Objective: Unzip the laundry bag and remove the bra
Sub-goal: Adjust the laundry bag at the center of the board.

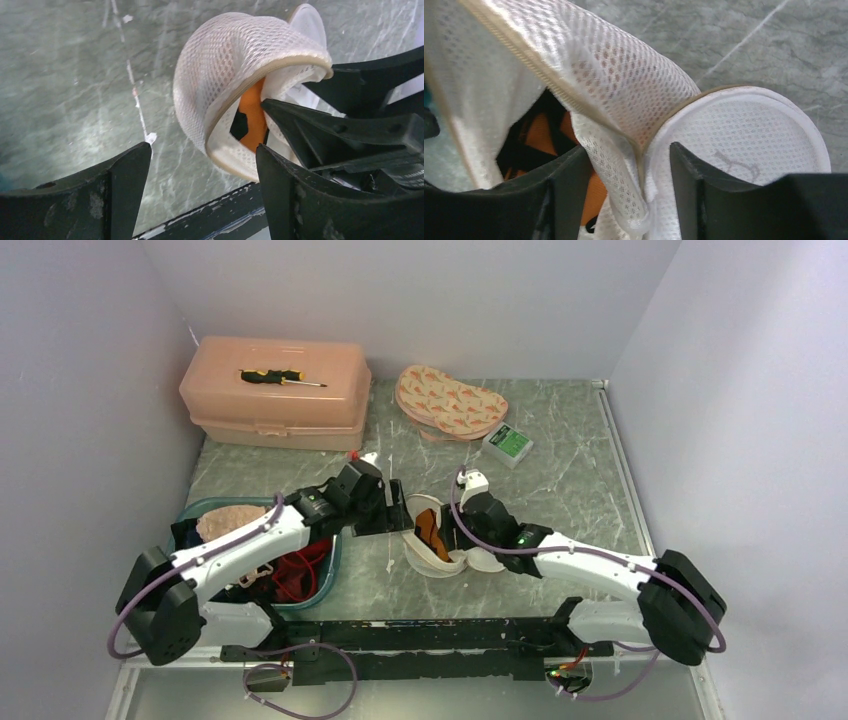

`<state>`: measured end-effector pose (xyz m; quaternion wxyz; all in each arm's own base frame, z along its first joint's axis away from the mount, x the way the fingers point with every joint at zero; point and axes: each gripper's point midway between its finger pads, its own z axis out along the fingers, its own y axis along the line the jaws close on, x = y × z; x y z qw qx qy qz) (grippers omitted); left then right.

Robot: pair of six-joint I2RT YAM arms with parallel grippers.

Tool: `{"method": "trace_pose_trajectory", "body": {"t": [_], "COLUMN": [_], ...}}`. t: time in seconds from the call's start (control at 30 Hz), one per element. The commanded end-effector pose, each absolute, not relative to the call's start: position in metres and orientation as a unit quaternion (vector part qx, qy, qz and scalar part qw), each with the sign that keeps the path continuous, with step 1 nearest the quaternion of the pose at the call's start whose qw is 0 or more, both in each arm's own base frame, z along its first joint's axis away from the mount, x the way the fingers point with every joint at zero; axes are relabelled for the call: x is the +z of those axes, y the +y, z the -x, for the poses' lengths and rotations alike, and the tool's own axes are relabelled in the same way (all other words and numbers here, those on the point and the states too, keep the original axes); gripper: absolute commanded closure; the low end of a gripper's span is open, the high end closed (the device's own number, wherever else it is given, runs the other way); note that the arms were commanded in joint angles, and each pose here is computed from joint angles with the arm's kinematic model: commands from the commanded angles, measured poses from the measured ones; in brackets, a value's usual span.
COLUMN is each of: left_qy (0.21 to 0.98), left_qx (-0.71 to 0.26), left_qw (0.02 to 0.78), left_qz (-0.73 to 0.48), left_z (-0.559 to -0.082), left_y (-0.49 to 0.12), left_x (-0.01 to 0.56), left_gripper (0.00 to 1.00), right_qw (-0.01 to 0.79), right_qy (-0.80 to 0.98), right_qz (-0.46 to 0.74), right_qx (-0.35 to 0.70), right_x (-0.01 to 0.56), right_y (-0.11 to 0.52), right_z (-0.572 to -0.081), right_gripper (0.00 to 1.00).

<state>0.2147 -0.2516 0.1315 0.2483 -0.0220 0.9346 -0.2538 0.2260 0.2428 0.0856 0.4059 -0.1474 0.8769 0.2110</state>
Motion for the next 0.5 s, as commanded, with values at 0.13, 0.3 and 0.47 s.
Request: {"method": "trace_pose_trajectory", "body": {"t": [0.13,0.3,0.47], "left_qy": [0.923,0.926,0.924], "left_qx": [-0.311,-0.303,-0.283], "left_qw": [0.227,0.224,0.256], "left_qz": [0.002,0.004,-0.009], "left_z": [-0.225,-0.228,-0.243], "left_y": [-0.291,-0.291,-0.289], "left_x": [0.118,0.111,0.126], "left_gripper": [0.29,0.58,0.97], "right_qw": [0.421,0.45,0.497], "right_qy": [0.872,0.861,0.839], "right_qz": [0.123,0.117,0.111], "right_qx": [0.216,0.207,0.193], "right_x": [0.094,0.115,0.141], "right_y": [0.244,0.23,0.217], "right_z": [-0.237,-0.233,-0.237], "right_gripper": [0.63,0.95,1.0]}}
